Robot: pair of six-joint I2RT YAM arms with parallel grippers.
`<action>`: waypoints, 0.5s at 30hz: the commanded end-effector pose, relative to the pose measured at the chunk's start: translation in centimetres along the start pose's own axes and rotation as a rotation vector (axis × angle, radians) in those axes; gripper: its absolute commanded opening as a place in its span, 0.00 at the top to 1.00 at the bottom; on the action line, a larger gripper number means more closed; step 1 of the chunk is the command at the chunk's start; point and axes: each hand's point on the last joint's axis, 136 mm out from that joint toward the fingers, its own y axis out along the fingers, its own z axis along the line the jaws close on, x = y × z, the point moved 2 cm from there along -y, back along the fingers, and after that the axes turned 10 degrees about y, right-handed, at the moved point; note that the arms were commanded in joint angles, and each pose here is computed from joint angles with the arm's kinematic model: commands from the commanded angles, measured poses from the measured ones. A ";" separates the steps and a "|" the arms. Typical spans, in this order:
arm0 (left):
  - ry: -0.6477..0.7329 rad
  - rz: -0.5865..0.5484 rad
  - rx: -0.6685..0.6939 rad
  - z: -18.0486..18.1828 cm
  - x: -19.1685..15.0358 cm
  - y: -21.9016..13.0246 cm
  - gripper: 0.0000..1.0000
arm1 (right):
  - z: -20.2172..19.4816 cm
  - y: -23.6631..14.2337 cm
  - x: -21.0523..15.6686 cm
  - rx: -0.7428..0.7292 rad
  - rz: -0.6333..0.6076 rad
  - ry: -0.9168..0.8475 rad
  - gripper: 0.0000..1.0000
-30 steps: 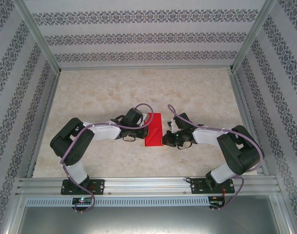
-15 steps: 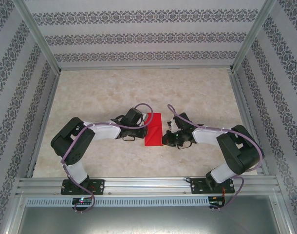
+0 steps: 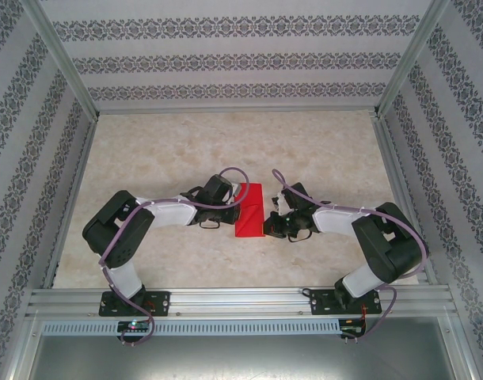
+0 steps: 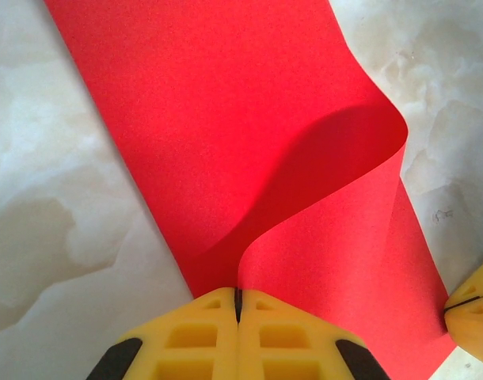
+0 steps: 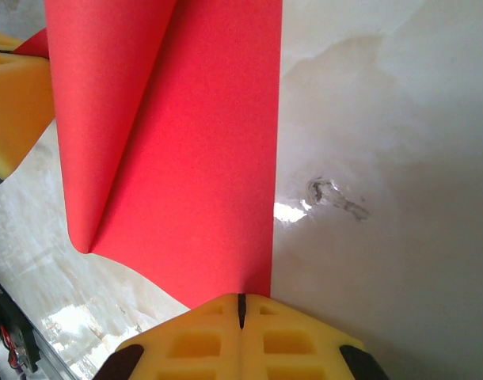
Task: Fold a paper plane with a square sheet of paper (fold left side to right side)
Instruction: Fold the triangle a second time at the center of the table.
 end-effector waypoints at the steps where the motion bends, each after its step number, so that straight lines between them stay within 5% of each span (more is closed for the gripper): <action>1: 0.013 0.012 0.031 0.9 0.2 0.2 1.00 | -1.9 0.8 -0.9 -0.087 0.031 0.009 1.00; 15: 0.013 0.040 0.020 1.0 -0.7 1.0 1.00 | -1.9 0.8 -0.9 -0.088 0.034 0.005 1.00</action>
